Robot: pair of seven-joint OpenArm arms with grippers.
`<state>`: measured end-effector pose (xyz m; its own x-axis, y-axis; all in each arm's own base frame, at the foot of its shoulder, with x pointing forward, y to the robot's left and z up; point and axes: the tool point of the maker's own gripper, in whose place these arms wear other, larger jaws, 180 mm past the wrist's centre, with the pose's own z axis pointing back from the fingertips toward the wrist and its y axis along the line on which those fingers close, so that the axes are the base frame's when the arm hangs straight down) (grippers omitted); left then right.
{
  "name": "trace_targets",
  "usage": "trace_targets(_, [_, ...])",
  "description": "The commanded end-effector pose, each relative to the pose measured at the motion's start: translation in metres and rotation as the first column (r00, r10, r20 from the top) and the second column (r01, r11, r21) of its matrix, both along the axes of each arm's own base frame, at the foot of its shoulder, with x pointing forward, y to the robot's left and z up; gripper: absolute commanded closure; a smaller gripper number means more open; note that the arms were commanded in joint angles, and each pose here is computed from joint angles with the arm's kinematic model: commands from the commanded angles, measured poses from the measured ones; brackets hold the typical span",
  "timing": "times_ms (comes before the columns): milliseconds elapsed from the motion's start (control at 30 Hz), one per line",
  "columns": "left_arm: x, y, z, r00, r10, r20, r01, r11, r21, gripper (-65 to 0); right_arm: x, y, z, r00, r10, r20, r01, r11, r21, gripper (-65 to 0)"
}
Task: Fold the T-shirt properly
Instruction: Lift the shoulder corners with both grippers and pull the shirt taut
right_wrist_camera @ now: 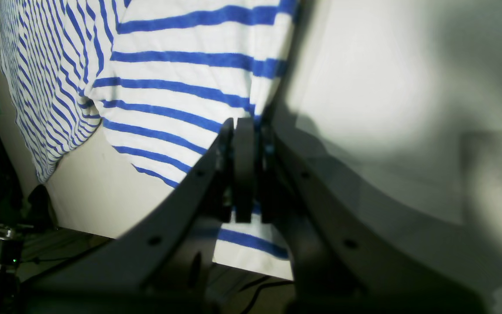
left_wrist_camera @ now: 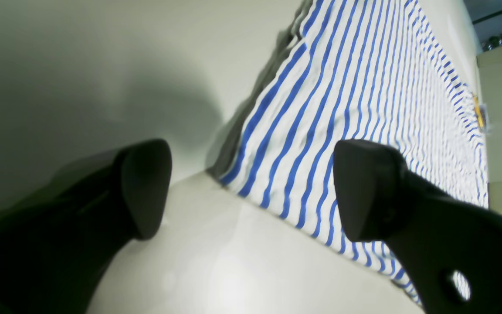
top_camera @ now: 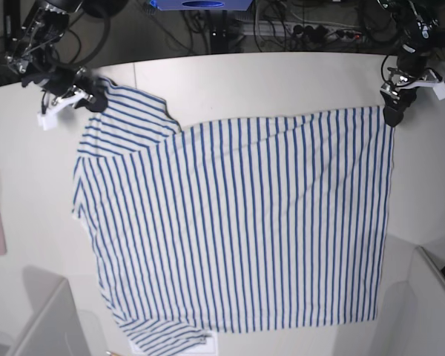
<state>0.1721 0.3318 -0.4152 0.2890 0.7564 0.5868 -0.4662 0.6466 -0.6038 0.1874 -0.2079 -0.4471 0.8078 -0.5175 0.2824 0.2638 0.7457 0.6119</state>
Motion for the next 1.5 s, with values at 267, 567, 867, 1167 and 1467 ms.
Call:
trace_targets(267, [0.010, -0.042, -0.026, 0.996, -0.070, -0.053, 0.064, 0.992, -0.106, -55.3, -0.008, -0.008, -0.003, 0.999, 0.015, -0.039, -0.016, 0.999, -0.038, 0.0])
trace_targets(567, [0.014, -0.040, -0.027, 0.997, -0.061, -0.046, 0.055, 0.992, -0.115, -40.3, -0.008, -0.009, -0.003, 0.999, 0.013, -0.039, -0.015, 0.999, -0.038, 0.0])
trace_targets(867, [0.028, -0.043, -0.022, 0.997, -0.076, -0.023, 0.073, 0.991, -0.109, 0.0, -0.008, -0.009, -0.003, 0.999, 0.012, -0.040, -0.014, 0.999, -0.038, 0.0])
trace_targets(1167, [0.006, -0.031, -0.022, 0.993, -0.093, -0.073, 0.088, 0.994, -0.068, 0.0, -0.019, -0.018, 0.002, 0.999, 0.024, -0.043, -0.027, 0.997, -0.076, 0.0])
trace_targets(1467, [-0.018, -0.021, -0.006, 0.981, -0.144, -0.130, 0.149, 0.988, 0.033, 0.0, -0.031, -0.016, 0.029, 0.997, 0.071, 0.007, -0.069, 0.986, -0.150, 0.0])
